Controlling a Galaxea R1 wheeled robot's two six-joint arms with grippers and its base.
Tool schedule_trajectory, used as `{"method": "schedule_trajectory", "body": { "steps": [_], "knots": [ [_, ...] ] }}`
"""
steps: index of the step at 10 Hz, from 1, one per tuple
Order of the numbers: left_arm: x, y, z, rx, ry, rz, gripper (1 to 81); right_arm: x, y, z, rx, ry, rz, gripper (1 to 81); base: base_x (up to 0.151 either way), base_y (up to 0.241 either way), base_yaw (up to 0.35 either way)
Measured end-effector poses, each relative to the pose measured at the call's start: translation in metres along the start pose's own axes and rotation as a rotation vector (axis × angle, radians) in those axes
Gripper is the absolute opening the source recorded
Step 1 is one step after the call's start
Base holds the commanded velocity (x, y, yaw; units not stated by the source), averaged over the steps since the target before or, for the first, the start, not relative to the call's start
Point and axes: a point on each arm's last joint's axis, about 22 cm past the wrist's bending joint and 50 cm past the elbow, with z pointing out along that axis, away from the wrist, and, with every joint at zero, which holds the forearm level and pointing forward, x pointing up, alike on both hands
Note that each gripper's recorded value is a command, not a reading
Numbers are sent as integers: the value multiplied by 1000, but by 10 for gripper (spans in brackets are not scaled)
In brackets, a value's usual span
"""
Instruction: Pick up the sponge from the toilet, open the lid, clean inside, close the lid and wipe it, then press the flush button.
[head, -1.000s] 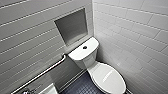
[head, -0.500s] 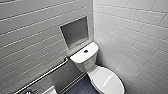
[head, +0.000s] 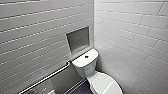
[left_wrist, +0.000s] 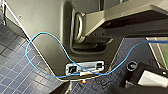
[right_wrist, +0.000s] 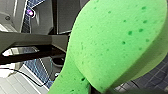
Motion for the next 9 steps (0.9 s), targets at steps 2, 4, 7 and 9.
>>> {"method": "schedule_trajectory", "body": {
  "steps": [2,4,7,9],
  "knots": [
    [13,0,-3,0,41,23,811,10,-1,-5,-1,35,-21,10,0,0,0],
    [42,3,-7,-2,102,59,811,36,-6,-10,4,98,-52,10,0,0,0],
    [49,7,-9,-8,139,81,811,47,-11,-15,8,139,-74,10,0,0,0],
    [34,6,-10,-6,122,72,811,29,-13,-13,10,115,-65,10,0,0,0]
  ]
}}
